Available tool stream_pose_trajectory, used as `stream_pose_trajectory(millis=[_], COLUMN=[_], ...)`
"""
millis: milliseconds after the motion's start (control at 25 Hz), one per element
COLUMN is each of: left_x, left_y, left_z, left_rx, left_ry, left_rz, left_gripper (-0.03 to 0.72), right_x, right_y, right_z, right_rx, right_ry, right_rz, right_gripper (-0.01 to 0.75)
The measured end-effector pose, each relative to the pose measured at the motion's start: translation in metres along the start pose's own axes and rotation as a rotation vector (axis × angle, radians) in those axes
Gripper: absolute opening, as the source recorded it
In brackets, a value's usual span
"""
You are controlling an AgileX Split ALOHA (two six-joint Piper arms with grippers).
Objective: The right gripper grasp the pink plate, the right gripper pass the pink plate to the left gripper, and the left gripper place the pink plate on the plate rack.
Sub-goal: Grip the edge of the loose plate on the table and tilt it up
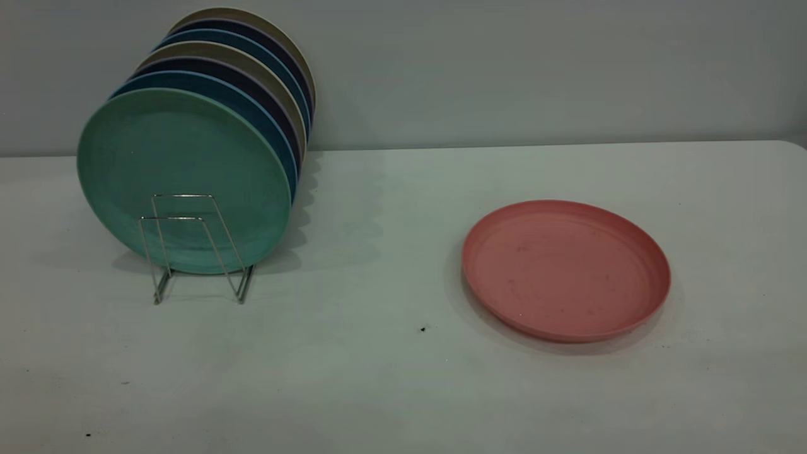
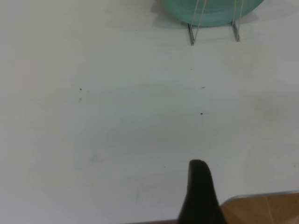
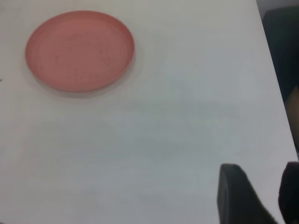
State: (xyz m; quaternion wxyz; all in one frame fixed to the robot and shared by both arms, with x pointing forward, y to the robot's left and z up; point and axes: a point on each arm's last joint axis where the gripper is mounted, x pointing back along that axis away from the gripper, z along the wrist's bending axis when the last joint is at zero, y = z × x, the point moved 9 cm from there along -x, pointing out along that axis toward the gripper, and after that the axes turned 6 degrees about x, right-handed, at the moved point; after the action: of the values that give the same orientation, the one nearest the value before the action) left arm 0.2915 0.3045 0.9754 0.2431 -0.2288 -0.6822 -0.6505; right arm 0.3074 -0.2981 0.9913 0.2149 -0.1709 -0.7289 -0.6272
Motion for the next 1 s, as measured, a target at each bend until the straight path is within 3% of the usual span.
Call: stream_pose_trajectory(millis=[800, 1000], left_x=[0.000, 0.011], left_y=[0.001, 0.023], left_z=[-0.001, 0.002], left_rx=[0.001, 0.021], left_ry=[-0.003, 0.009], left_rz=[-0.005, -0.086], left_gripper=[0.572, 0.572], right_x=[0.000, 0.005], right_y=[0.000, 0.015], right_z=[0.000, 0.000], right_rx=[0.000, -0.006], right_ry=[-0.001, 0.003], right_rz=[0.000, -0.061], right_gripper=[0.239, 0.277])
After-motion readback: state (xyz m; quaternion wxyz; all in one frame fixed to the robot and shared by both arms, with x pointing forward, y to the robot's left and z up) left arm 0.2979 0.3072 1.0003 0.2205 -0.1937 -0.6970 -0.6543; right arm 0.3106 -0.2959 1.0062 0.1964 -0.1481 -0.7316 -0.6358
